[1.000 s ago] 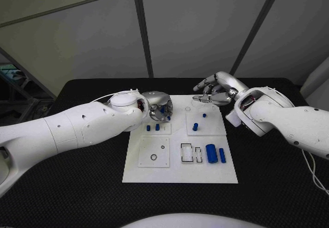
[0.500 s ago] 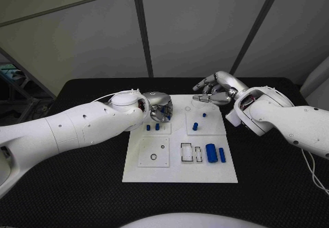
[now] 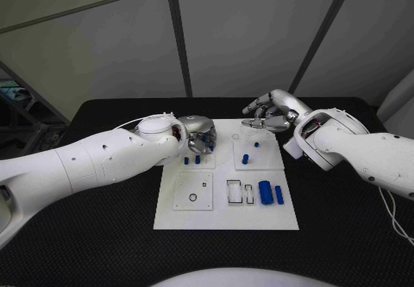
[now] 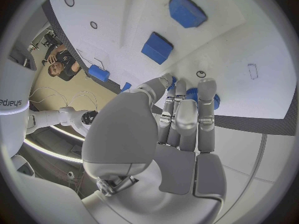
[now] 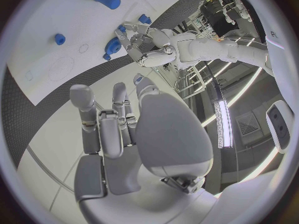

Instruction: Assemble the parts on the task board

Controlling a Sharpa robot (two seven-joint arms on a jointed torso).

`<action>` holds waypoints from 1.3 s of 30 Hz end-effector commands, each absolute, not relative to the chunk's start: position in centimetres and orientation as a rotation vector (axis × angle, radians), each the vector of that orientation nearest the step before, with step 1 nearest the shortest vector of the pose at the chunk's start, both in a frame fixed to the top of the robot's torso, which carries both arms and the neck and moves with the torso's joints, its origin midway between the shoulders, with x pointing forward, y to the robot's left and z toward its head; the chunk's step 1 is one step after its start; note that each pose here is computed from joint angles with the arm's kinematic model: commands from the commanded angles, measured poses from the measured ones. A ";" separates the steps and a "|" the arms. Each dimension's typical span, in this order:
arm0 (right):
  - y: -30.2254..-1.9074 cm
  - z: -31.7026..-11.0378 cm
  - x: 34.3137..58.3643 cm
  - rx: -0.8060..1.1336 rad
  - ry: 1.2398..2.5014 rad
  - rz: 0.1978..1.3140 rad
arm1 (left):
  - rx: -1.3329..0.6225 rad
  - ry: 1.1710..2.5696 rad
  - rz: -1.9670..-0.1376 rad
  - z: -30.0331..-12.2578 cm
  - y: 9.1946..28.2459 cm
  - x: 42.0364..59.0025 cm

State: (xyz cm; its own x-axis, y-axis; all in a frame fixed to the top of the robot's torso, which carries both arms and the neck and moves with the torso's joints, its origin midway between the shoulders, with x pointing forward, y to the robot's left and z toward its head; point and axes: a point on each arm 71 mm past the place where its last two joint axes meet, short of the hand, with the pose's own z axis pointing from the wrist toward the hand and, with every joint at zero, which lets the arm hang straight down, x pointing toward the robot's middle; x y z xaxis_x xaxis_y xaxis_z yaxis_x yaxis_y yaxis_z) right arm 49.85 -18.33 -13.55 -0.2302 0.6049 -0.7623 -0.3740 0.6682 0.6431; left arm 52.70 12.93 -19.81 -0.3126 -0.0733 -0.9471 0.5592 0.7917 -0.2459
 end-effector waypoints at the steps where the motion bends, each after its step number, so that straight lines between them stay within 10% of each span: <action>1: -18.3 -13.4 49.9 0.191 1.548 0.919 | 0.353 1.777 -0.697 -19.7 13.1 52.5; 18: -18.7 -13.5 50.0 0.196 1.549 0.908 | 0.228 1.704 -0.760 -16.2 16.0 52.0; 39: -19.0 -13.5 50.0 0.199 1.550 0.902 | 0.168 1.798 -0.697 -18.6 19.8 51.2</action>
State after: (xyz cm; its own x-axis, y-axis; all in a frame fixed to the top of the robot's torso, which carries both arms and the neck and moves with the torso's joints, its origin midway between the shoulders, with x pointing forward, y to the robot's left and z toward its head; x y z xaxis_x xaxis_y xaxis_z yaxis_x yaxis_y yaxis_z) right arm 50.01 -19.00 -13.63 -0.2214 0.6031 -0.7663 -0.3636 0.6781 0.6388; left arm 51.13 19.76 -18.63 -0.3363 -0.2268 -0.9140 0.4512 0.8131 -0.3678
